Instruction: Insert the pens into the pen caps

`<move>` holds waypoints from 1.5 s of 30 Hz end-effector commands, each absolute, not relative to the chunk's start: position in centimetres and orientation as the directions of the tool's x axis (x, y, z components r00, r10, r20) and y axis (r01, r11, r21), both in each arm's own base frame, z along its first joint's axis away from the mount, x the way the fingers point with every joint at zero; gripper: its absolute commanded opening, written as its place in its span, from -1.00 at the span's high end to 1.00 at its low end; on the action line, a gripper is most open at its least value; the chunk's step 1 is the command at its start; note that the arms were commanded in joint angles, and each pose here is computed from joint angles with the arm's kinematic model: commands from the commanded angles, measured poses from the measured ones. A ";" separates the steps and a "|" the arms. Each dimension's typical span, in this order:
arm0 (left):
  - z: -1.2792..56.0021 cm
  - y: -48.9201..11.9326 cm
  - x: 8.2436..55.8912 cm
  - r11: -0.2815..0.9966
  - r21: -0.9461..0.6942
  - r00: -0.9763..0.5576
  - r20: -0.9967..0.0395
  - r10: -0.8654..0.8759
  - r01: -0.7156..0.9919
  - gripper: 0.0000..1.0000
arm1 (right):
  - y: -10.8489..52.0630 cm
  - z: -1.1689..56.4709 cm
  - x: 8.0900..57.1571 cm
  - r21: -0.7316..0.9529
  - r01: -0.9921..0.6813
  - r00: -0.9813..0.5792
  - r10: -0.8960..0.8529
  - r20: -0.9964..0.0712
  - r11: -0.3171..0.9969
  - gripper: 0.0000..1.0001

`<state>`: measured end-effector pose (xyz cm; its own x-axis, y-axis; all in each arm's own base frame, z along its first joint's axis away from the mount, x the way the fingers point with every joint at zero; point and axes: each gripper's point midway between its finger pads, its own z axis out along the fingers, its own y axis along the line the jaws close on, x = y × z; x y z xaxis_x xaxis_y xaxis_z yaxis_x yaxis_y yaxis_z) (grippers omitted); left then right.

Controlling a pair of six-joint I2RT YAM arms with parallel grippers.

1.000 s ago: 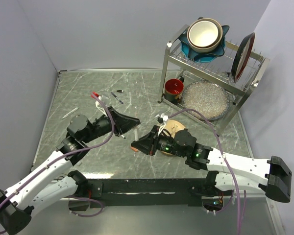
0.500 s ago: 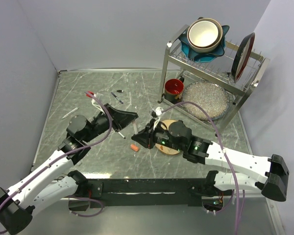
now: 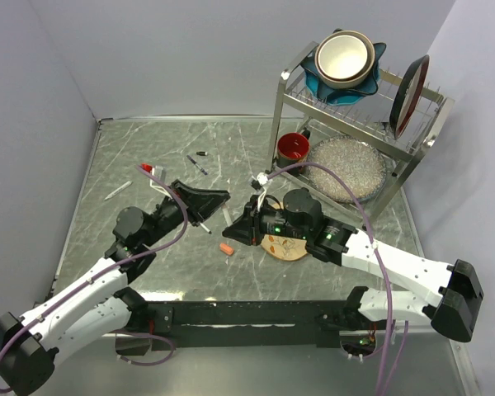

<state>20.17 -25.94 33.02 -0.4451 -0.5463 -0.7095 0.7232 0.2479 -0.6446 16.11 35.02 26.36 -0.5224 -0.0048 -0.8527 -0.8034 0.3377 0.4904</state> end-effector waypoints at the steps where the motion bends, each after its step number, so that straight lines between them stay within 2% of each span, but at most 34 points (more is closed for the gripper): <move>1: 22.8 -28.8 13.3 0.180 -0.791 -0.778 -0.609 -0.154 0.584 0.98 | 32.2 46.3 21.8 0.357 -0.865 -0.128 0.533 -0.837 0.353 1.00; 6: 21.8 -29.2 13.5 0.220 -0.799 -0.791 -0.594 -0.145 0.560 0.98 | 32.0 47.2 22.4 0.333 -0.867 -0.092 0.538 -0.838 0.371 1.00; 10: 22.7 -29.1 14.7 0.285 -0.781 -0.776 -0.610 -0.160 0.556 0.98 | 32.8 45.7 22.2 0.301 -0.884 -0.101 0.484 -0.869 0.358 1.00; 12: 25.2 -29.2 16.2 0.322 -0.741 -0.723 -0.662 -0.198 0.589 0.98 | 33.3 43.6 22.0 0.317 -0.881 -0.138 0.451 -0.882 0.351 1.00; 13: 24.7 -29.2 16.8 0.369 -0.737 -0.733 -0.655 -0.184 0.566 0.98 | 33.2 43.0 21.7 0.317 -0.885 -0.147 0.441 -0.885 0.342 1.00; 14: 27.0 -29.3 18.0 0.386 -0.703 -0.685 -0.697 -0.212 0.597 0.98 | 33.2 42.3 21.5 0.329 -0.883 -0.165 0.434 -0.886 0.336 0.95; 15: 27.3 -29.5 18.8 0.411 -0.694 -0.678 -0.704 -0.212 0.592 0.98 | 33.3 40.6 21.4 0.341 -0.877 -0.191 0.407 -0.893 0.338 0.87; 16: 27.9 -29.6 19.3 0.425 -0.684 -0.667 -0.713 -0.216 0.593 0.98 | 33.2 39.9 21.0 0.343 -0.880 -0.205 0.389 -0.898 0.329 0.70; 18: 30.2 -29.4 20.8 0.461 -0.660 -0.630 -0.737 -0.243 0.594 0.98 | 33.1 37.6 20.6 0.359 -0.871 -0.240 0.346 -0.907 0.336 0.47; 19: 30.1 -29.6 21.7 0.480 -0.657 -0.632 -0.736 -0.241 0.582 0.99 | 32.8 37.0 20.1 0.365 -0.869 -0.256 0.327 -0.910 0.335 0.26; 24: 31.9 -27.9 26.8 0.551 -0.661 -0.614 -0.728 -0.306 0.510 0.99 | 31.7 31.8 17.5 0.400 -0.864 -0.349 0.210 -0.913 0.306 -0.17; 25: 31.0 -28.0 27.5 0.545 -0.678 -0.642 -0.707 -0.298 0.493 0.98 | 31.2 31.4 16.8 0.402 -0.865 -0.355 0.201 -0.913 0.301 -0.33; 29: 28.4 -26.5 31.7 0.632 -0.671 -0.635 -0.692 -0.344 0.389 0.98 | 29.6 29.1 15.3 0.435 -0.848 -0.393 0.192 -0.899 0.302 -0.58; 33: 23.3 -27.4 34.3 0.652 -0.687 -0.689 -0.642 -0.337 0.321 0.98 | 28.0 29.8 15.0 0.436 -0.838 -0.367 0.250 -0.896 0.329 -0.96; 45: 10.0 -28.0 39.8 0.790 -0.608 -0.818 -0.493 -0.297 0.080 0.98 | 27.6 28.8 15.8 0.459 -0.798 -0.392 0.242 -0.887 0.390 -1.00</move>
<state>37.28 -27.77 9.72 -0.8434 -0.2723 -0.4631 0.0905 0.7777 -0.6220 15.52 27.70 28.10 -0.3996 0.2253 -0.8886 -0.8050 0.3774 0.4577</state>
